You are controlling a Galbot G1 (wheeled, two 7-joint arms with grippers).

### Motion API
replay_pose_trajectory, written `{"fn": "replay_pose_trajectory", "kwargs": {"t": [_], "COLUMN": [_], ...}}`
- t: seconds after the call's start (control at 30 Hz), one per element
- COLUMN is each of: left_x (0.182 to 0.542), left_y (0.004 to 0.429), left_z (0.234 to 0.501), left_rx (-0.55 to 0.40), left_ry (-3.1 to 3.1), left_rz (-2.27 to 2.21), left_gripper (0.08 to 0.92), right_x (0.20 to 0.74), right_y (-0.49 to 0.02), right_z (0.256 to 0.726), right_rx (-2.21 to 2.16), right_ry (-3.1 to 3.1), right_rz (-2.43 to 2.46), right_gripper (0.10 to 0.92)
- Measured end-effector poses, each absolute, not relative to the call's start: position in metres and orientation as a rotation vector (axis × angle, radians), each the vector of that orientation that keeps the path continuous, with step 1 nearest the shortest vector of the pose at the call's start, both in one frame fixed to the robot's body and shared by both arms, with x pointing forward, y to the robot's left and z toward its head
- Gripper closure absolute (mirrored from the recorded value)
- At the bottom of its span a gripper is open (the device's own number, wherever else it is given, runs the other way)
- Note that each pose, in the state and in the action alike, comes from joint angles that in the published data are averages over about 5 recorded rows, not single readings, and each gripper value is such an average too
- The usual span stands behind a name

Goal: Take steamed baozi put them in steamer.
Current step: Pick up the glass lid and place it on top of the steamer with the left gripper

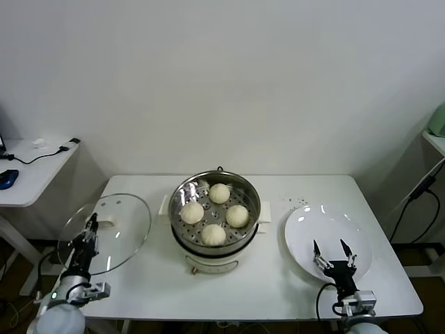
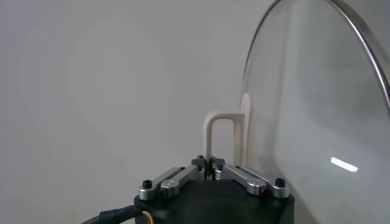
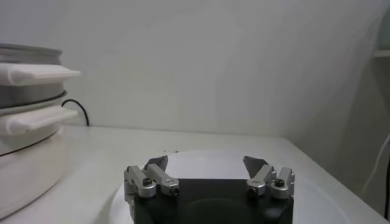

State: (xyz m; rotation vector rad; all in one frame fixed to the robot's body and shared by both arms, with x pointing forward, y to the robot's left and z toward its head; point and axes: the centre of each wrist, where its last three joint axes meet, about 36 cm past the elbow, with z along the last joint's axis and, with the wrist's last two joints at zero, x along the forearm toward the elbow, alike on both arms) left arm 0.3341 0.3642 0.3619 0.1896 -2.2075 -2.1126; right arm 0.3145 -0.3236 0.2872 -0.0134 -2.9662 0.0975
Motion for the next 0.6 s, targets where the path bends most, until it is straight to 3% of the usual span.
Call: {"fn": "replay_pose_trajectory", "kwargs": {"t": [0.27,0.6], "left_x": [0.349,0.361], "left_y": [0.309,0.205], "left_z": [0.428,0.455], "left_rx": [0.196,0.103], "left_ry": [-2.273,-2.333], "left_rz": [-2.076,-2.008], "left_gripper": [0.864,0.864], "right_x": [0.312,0.303], "right_y": [-0.322,-0.317], "right_z": [0.288,0.284], "right_rx": [0.013,0.047], "right_ry": [-2.977,-2.988], "right_rz": [0.14,0.153], "right_gripper": [0.199,0.199]}}
